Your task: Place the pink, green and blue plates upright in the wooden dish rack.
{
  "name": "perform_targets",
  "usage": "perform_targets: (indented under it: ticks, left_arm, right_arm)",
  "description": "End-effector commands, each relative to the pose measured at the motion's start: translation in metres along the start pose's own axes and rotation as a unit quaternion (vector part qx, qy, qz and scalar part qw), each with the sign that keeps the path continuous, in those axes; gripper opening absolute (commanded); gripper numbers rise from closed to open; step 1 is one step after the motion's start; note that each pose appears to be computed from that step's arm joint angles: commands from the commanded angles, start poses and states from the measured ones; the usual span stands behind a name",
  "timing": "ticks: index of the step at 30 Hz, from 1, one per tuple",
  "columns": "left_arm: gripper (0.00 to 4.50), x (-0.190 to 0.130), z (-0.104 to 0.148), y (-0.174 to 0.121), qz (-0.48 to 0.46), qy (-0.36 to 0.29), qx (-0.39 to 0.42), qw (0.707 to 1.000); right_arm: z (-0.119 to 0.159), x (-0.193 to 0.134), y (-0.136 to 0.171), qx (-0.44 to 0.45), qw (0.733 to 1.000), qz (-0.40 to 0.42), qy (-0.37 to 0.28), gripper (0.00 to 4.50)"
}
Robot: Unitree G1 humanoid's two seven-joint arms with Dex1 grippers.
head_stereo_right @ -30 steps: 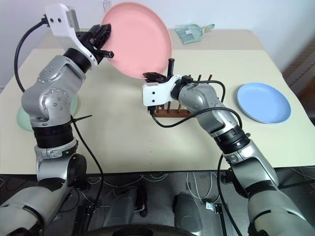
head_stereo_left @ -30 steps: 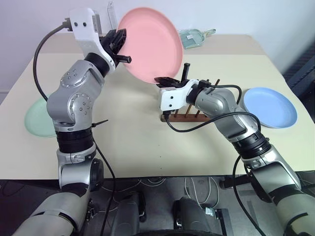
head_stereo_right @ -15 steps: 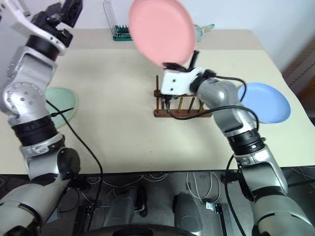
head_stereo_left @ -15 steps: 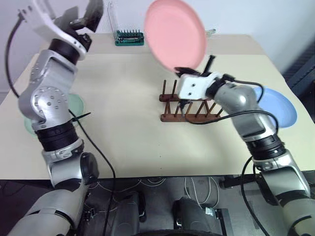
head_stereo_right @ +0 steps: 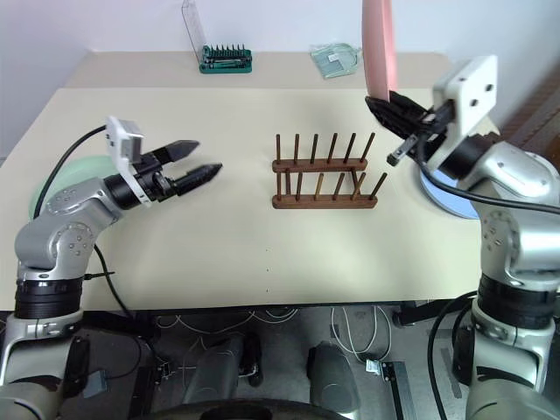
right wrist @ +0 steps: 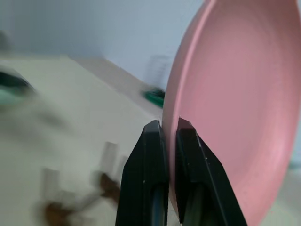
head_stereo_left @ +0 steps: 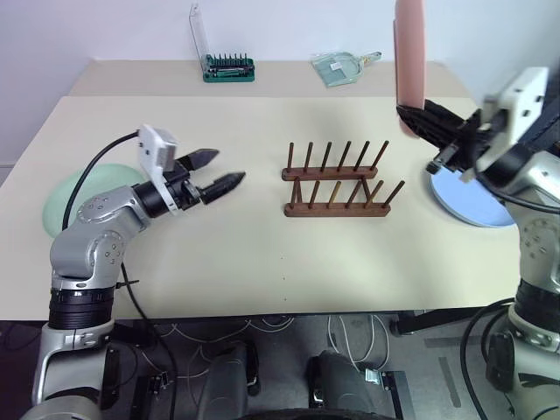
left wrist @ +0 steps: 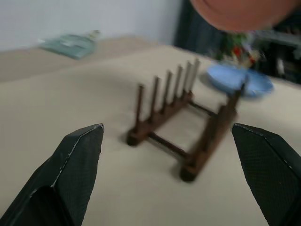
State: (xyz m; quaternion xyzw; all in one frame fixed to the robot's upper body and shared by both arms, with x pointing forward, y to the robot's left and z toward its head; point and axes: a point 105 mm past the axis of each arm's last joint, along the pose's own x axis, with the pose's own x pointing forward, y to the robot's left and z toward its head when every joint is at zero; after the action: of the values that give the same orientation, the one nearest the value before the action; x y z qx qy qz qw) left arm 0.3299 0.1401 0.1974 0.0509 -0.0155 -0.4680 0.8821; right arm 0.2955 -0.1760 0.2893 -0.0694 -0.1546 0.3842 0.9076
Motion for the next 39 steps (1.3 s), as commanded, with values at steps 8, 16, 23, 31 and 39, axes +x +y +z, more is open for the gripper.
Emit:
perform_targets:
  ticks: [8,16,23,31,39]
  left_arm:
    - [4.46,0.006,-0.027,-0.033,-0.109,0.062,0.050,0.991]
    - [4.46,0.012,-0.032,-0.040,-0.121,0.059,0.043,0.990]
    - [4.46,0.012,-0.034,-0.045,-0.125,0.057,0.039,0.990]
    - [4.46,0.012,-0.035,-0.046,-0.122,0.056,0.037,0.990]
    - [4.46,0.014,-0.035,-0.046,-0.122,0.058,0.037,0.990]
  right_arm:
    - [0.002,-0.025,-0.006,0.095,0.995,0.002,-0.027,0.00]
    - [-0.010,-0.031,-0.020,0.136,0.991,0.010,-0.018,0.00]
    - [-0.026,-0.034,-0.028,0.174,0.985,0.008,-0.005,0.00]
    - [-0.035,-0.034,-0.032,0.207,0.978,0.010,-0.006,0.00]
    - [-0.051,-0.032,-0.039,0.244,0.970,-0.005,0.003,0.00]
